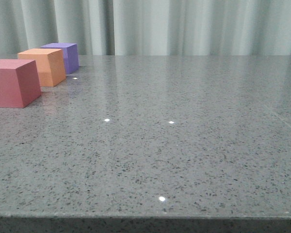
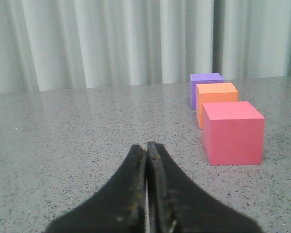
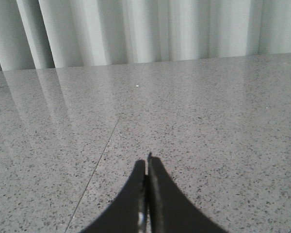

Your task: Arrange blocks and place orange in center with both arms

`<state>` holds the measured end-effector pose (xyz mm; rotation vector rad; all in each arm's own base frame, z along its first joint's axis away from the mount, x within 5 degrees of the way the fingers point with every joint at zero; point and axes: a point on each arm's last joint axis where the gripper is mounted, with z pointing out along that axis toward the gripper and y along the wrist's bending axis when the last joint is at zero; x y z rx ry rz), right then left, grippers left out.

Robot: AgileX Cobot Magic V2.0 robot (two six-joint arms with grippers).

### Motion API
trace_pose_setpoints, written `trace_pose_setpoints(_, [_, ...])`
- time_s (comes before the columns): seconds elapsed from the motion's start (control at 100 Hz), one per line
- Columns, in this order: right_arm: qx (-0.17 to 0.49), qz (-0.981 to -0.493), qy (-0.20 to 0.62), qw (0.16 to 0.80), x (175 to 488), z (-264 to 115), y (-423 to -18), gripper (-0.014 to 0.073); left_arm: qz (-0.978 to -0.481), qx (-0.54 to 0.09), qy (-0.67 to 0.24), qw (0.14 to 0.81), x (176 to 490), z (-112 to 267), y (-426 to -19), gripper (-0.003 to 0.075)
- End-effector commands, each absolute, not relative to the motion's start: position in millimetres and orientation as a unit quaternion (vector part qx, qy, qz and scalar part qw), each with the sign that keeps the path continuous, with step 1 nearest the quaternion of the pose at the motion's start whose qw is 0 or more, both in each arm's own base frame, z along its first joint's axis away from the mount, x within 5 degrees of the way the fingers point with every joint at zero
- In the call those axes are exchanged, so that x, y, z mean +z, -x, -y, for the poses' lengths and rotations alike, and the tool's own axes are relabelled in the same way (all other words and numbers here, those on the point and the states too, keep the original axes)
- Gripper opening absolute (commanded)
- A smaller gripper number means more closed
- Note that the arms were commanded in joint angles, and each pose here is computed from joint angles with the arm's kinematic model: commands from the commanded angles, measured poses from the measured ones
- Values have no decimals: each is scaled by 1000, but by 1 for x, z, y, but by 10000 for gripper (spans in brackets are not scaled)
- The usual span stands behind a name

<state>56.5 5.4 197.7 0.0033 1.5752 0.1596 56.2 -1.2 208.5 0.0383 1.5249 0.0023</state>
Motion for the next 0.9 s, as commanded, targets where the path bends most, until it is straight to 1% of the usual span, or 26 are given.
trace_pose_setpoints(0.0, [72,-660,5,747,213,-6,-53,-69,-664,-5,-15,748,204,2,-55,-20])
trace_pose_setpoints(0.89, [71,-666,5,743,212,-6,-54,-69,-664,-5,-15,748,204,2,-55,-20])
